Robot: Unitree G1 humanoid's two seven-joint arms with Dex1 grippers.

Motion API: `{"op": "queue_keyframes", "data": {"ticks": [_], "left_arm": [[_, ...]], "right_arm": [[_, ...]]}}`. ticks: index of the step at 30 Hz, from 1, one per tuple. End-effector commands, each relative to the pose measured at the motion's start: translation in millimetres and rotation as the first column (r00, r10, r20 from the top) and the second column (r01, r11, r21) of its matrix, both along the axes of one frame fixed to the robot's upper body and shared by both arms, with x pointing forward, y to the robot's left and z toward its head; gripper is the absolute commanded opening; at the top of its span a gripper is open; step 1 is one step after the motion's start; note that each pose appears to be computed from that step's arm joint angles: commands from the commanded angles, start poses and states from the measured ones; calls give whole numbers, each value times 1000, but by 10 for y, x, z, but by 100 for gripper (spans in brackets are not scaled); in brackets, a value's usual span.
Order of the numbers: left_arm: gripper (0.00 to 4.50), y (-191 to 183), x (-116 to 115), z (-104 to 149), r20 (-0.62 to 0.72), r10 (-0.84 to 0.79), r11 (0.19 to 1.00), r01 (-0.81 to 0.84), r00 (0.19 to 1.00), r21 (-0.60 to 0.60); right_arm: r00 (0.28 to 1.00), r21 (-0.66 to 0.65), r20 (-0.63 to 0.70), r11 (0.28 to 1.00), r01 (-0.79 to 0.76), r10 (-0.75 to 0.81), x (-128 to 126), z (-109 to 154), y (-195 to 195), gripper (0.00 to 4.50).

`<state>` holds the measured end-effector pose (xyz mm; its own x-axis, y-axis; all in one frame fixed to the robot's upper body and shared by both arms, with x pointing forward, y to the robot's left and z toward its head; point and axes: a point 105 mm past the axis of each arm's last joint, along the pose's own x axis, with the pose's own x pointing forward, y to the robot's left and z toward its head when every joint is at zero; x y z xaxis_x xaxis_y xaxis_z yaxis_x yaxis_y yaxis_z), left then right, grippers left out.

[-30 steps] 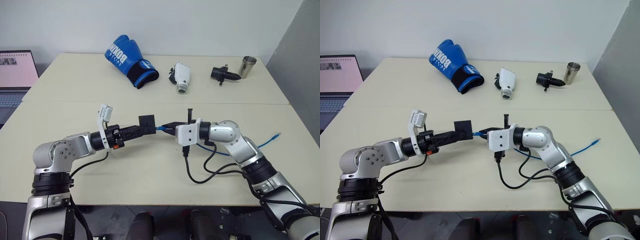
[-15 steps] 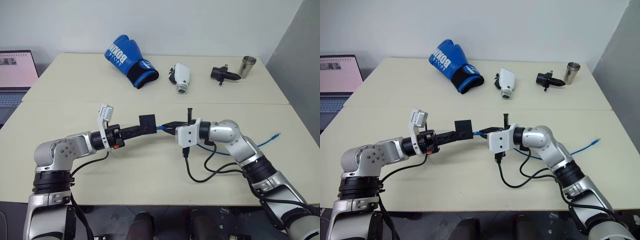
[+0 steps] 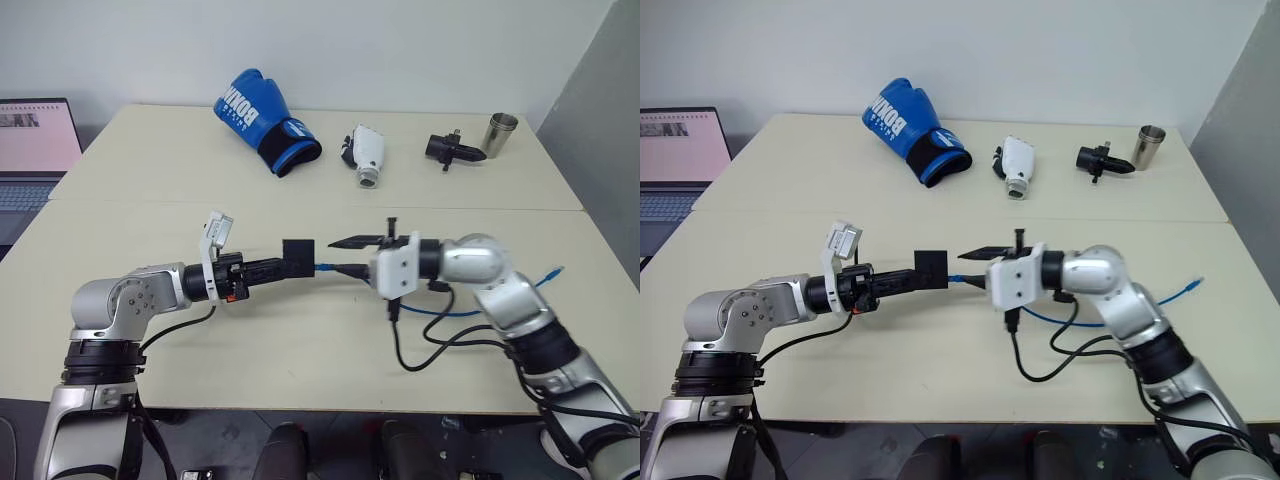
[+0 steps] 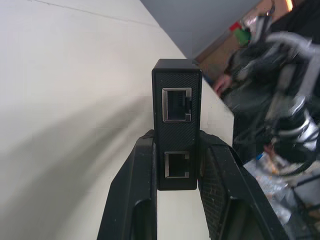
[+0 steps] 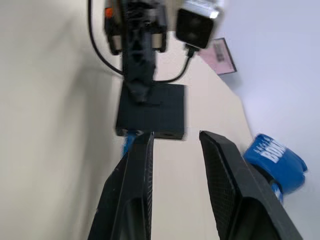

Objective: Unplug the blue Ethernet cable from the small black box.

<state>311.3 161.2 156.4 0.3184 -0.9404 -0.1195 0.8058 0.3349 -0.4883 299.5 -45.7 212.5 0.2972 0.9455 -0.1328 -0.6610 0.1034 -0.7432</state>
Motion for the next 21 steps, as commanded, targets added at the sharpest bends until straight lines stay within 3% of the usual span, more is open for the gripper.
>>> {"op": "queue_keyframes", "data": {"ticks": [1, 7, 10, 13, 21], "left_arm": [[76, -65, 24, 379, 146, -70, 997, 74, 987, -20], [76, -145, -17, 529, 195, -139, 990, 143, 971, -6], [76, -146, -13, 519, 200, -153, 988, 153, 968, 14], [76, -147, -4, 512, 203, -156, 988, 155, 967, 18], [76, -198, -15, 540, 219, -181, 983, 185, 959, 5]], "right_arm": [[937, 162, -349, 986, 44, 16, -82, 88, -83, 155], [820, 317, -565, 941, 114, 91, -100, 65, -50, 155], [794, 347, -598, 928, 135, 108, -71, 114, -39, 202], [770, 346, -626, 928, 135, 121, -69, 142, -21, 279], [669, 331, -725, 934, 133, 161, -16, 33, 64, 280]]}}
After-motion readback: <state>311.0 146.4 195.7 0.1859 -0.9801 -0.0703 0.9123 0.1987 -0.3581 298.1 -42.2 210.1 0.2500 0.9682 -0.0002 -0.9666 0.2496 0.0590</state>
